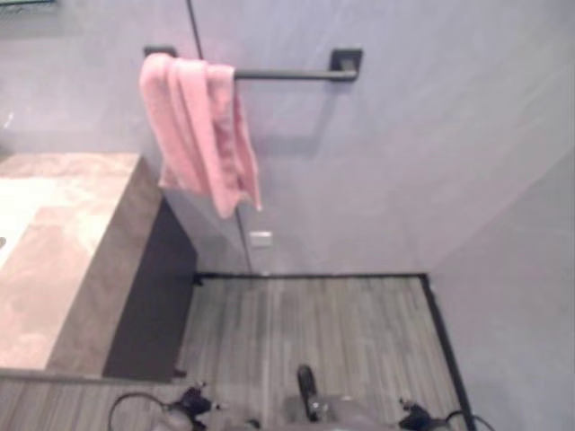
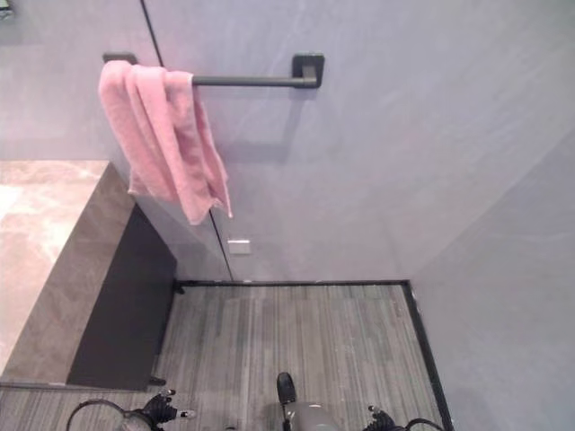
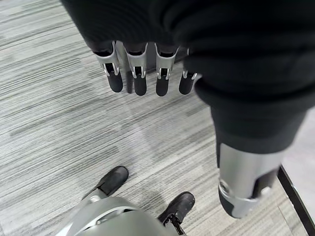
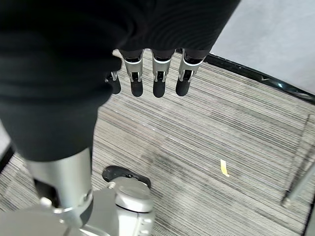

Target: Put brush and paste in cup on sink, flatten towel.

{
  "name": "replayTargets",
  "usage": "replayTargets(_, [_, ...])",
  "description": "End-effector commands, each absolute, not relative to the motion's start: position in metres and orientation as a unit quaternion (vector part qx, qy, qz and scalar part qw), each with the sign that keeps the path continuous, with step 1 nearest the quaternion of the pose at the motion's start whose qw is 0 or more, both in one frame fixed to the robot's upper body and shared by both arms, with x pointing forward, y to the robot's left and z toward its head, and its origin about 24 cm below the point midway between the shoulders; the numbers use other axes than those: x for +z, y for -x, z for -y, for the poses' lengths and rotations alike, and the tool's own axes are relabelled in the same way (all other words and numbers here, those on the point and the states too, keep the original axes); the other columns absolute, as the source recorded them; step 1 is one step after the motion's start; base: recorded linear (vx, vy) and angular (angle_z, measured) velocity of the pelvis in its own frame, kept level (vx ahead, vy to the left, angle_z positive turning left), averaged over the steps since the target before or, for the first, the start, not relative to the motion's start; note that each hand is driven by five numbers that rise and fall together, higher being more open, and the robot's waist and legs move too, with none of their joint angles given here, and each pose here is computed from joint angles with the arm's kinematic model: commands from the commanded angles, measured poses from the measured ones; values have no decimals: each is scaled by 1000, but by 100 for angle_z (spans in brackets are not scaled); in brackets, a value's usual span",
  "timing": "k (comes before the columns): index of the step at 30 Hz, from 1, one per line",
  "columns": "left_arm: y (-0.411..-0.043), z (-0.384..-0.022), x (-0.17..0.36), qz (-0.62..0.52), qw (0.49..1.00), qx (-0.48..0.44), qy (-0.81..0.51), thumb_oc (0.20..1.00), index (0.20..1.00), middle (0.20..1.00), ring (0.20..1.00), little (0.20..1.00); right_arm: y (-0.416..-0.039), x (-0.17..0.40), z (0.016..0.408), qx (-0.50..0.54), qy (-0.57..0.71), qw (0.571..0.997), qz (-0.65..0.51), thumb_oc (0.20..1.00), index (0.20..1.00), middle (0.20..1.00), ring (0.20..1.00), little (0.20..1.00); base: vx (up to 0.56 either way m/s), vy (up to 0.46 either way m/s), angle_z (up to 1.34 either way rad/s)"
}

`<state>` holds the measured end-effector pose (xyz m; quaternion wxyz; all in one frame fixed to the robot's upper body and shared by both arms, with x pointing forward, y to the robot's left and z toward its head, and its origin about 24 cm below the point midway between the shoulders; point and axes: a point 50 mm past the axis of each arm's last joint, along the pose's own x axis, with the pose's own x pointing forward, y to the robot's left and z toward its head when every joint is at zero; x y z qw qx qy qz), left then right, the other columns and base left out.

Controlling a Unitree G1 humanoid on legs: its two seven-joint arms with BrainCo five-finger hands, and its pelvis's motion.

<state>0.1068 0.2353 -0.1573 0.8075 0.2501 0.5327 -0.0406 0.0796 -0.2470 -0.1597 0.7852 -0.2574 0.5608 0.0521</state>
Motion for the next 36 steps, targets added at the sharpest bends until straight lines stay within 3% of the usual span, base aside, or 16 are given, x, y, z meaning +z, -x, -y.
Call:
replayTargets(1, [-115,-246,-152,-517,817,-22,-254,1000,1000,1000,1000,1000,-86,-160,243,63,265,785,-557,1000,1000,1000,1000,1000,24,-4,7])
replayTargets(10, [-125,-246,-149,-506,816,-48,-276,1000,1000,1000,1000,1000,-86,-158,251,59,267,778,-565,1000,1000,1000,1000,1000,-51,48,8])
replayTargets(16, [-157,-259,-133,-457,808,-92,-360,1000,1000,1000,1000,1000,-126,-143,265,60,302,797,-519,1000,1000,1000,1000,1000,-183,129,-53])
replayTargets(20, [-161,-267,-127,-450,805,-97,-374,1000,1000,1000,1000,1000,-117,-144,272,59,307,787,-533,1000,1000,1000,1000,1000,-102,55,-35])
replayTargets(36, [-133,-259,-143,-498,807,-57,-312,1000,1000,1000,1000,1000,-103,-150,263,72,298,780,-546,1000,1000,1000,1000,1000,-5,-70,-5])
